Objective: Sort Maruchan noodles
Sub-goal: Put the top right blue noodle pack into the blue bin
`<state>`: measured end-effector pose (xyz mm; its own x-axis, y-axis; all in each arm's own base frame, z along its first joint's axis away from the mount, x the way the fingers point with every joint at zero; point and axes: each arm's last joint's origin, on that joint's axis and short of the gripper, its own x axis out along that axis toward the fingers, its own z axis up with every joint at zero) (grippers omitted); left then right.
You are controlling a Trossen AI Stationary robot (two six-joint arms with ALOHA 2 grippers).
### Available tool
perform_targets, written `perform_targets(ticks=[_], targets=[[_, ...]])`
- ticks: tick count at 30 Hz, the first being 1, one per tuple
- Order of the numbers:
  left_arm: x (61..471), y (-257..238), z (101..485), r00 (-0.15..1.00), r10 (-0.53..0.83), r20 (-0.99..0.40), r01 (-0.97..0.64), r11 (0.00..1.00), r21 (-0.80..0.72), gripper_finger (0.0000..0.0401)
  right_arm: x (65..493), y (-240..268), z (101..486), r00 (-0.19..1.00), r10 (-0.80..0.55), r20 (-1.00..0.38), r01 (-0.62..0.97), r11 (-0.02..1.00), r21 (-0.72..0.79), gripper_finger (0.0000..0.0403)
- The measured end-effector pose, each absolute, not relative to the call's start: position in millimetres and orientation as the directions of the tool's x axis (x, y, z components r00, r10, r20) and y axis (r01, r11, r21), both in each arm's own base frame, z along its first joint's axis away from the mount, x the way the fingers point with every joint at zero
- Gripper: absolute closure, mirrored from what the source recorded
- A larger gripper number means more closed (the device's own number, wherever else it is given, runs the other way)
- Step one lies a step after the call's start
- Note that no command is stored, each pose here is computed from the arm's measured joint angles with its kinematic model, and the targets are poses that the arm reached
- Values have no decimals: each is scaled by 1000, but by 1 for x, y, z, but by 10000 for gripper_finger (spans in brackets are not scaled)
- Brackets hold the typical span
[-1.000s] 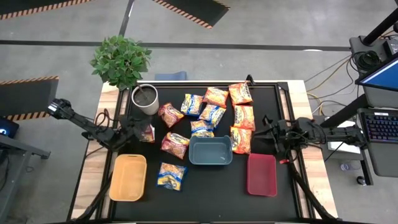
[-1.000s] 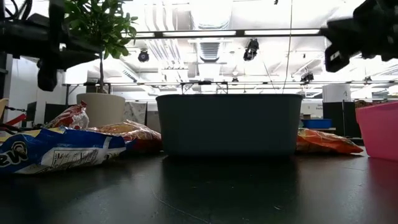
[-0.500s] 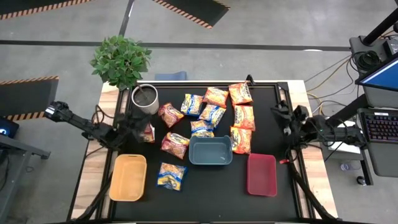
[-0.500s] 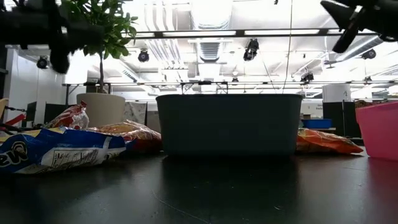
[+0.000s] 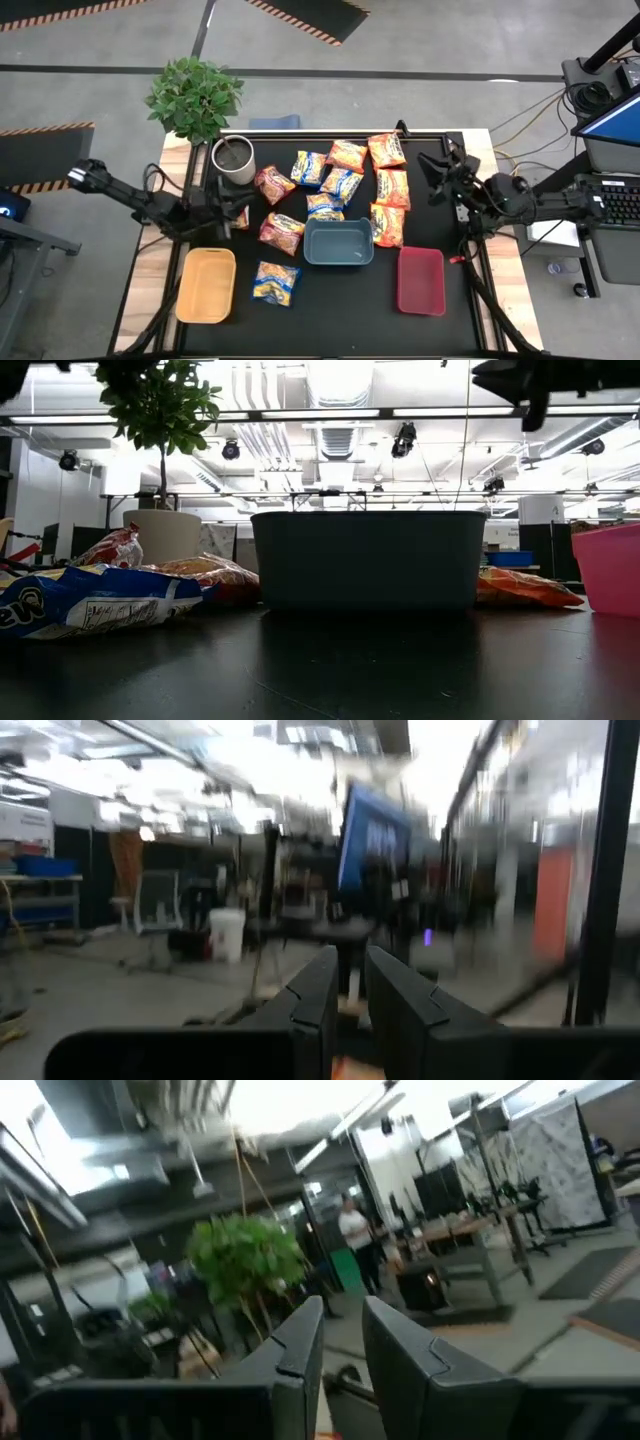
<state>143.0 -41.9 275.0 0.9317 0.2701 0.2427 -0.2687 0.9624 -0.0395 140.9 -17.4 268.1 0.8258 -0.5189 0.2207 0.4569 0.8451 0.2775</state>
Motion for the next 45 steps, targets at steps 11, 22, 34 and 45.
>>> perform_targets(ticks=[11,22,34,45], targets=[[195,-64,293,943,266,-198,-222,950,220,363,170,-28,328,794,-596,-120,608,768,202,339],[240,-59,267,859,374,-350,-257,906,337,363,208,-48,297,699,-494,-518,674,698,243,340],[289,-18,226,771,466,-434,-351,880,321,363,244,-82,237,552,-380,-742,753,610,248,340],[342,17,178,685,469,-558,-337,882,328,363,262,-114,193,497,-274,-823,770,576,273,340]])
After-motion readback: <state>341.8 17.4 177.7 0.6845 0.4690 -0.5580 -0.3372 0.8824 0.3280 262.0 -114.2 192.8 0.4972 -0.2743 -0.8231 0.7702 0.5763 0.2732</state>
